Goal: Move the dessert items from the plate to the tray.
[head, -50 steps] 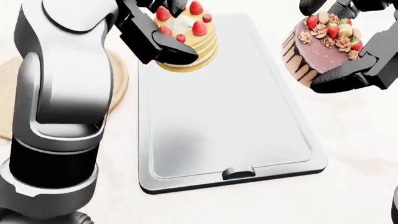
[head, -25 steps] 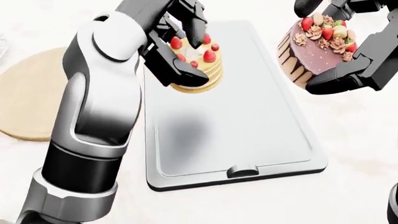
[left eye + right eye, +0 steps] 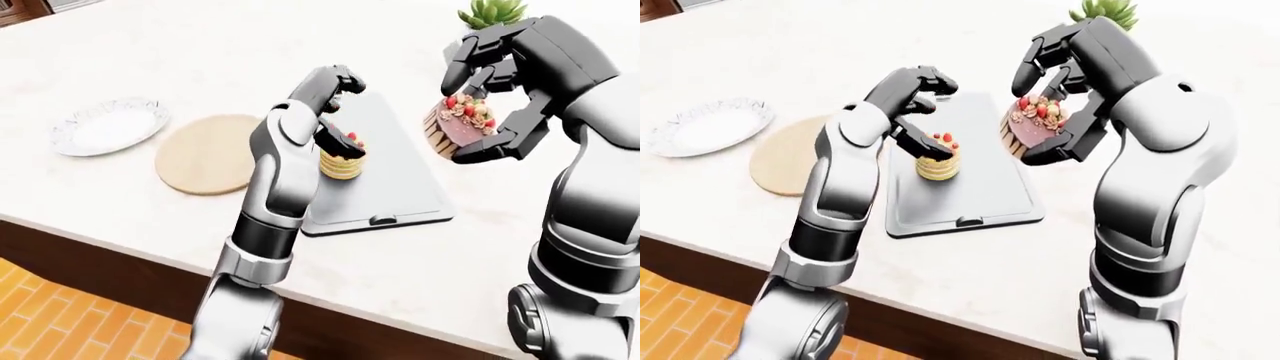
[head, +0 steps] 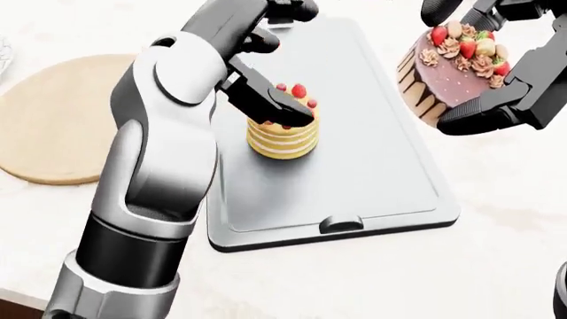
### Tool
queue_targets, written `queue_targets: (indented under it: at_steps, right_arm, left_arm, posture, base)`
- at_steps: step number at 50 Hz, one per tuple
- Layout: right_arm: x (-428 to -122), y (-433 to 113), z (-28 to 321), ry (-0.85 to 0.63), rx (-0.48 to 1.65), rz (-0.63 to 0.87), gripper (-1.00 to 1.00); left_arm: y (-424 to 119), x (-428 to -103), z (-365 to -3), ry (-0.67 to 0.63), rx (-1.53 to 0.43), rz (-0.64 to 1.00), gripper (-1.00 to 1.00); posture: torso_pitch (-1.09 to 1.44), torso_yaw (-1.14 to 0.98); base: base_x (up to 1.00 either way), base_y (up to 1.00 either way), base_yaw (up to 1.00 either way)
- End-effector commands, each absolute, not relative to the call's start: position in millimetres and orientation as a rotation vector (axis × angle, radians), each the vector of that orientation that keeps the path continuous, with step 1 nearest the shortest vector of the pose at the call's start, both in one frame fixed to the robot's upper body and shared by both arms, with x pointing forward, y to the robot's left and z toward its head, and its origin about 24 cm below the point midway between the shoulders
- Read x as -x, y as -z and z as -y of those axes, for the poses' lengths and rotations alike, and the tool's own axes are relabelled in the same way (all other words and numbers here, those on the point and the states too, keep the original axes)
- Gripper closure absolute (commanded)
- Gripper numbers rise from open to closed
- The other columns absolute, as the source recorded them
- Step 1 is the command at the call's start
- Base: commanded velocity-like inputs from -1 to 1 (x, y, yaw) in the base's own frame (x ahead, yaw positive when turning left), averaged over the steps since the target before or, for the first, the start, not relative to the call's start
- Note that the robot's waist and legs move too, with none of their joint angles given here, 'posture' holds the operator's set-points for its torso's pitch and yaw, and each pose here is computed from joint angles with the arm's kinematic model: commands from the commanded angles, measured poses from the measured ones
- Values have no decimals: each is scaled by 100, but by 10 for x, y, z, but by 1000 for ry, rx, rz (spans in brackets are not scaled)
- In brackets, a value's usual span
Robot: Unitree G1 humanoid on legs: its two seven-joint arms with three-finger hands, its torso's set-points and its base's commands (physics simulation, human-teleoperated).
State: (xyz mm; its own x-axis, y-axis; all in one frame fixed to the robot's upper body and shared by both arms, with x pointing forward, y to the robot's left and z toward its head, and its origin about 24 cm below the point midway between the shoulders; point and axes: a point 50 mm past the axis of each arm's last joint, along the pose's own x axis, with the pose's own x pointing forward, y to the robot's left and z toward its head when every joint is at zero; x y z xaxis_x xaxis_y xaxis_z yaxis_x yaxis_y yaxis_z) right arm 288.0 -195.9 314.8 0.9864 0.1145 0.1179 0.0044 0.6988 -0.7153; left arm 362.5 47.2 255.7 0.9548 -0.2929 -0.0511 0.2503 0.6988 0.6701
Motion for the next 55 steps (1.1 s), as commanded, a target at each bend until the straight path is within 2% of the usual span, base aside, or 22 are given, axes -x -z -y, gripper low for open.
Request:
queue_targets:
  at_steps: [1,3,18,31,46,55]
  right_arm:
    - [-2767,-3349,1975,3,813,255,96]
    - [-2771,-3353,1970,2,813,255,96]
    - [-2893,-3302,1790,-36,828,230,96]
    - [-2998,-3061,1613,-103,864,146,97]
    - [-3042,-2826,1457,-204,884,62,97]
    - [-3303,-3040,1368,-174,876,67,97]
  left_arm:
    - [-2785,-3565,-466,277,-749,151,-91]
    - [-2813,-3556,-479,275,-750,155,-100]
    - [-3072,-3203,-757,273,-700,211,-100]
    - [-3248,-2965,-1021,255,-660,254,-100]
    - [-3213,-2958,-1054,252,-655,253,-100]
    - [-3206,-2968,-1049,253,-650,255,-100]
  posture:
    - [0,0]
    - [0,0]
    - [0,0]
    - [0,0]
    - [0,0]
    - [0,0]
  base:
    - [0,0,0]
    - [0,0,0]
    - [0,0,0]
    - [0,0,0]
    - [0,0,0]
    - [0,0,0]
